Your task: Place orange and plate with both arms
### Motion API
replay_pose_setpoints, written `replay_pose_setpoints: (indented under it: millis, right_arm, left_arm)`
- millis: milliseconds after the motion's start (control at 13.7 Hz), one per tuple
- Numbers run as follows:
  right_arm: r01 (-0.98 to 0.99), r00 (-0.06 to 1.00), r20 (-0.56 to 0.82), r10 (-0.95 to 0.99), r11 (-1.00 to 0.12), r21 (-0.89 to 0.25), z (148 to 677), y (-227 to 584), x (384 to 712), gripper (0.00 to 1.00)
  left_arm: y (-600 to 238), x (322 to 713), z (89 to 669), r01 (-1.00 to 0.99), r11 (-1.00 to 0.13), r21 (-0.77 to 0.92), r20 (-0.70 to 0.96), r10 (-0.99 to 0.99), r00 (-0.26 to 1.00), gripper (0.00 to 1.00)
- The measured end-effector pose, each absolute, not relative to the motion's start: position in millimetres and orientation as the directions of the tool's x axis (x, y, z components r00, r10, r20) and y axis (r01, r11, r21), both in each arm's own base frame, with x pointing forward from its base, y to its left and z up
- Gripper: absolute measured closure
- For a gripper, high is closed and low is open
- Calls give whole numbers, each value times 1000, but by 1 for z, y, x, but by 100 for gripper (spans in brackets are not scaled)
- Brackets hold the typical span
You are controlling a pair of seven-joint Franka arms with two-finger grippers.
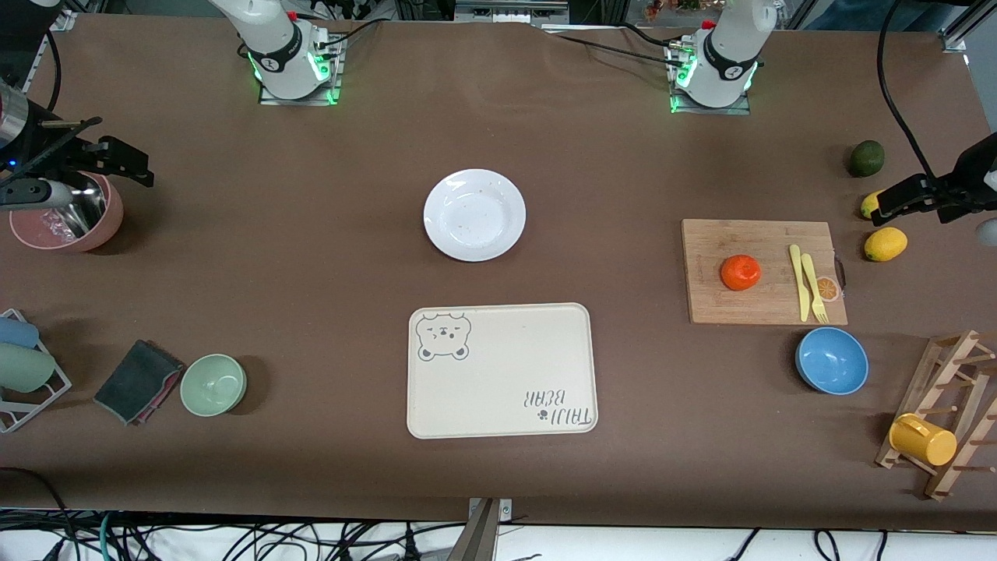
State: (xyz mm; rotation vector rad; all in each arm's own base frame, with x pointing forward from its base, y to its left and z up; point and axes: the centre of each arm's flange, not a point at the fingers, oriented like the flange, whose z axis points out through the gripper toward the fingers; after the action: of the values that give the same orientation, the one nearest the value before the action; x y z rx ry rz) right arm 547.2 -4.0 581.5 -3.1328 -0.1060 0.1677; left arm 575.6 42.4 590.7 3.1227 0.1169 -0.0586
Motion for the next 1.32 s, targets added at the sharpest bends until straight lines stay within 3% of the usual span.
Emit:
replay_pose_setpoints:
  millis: [1319]
  right_arm:
    - [74,992,-106,74,-997,-6,582,-1,547,0]
  left_arm:
    - [43,578,585,76,-997,15,-48,76,996,0]
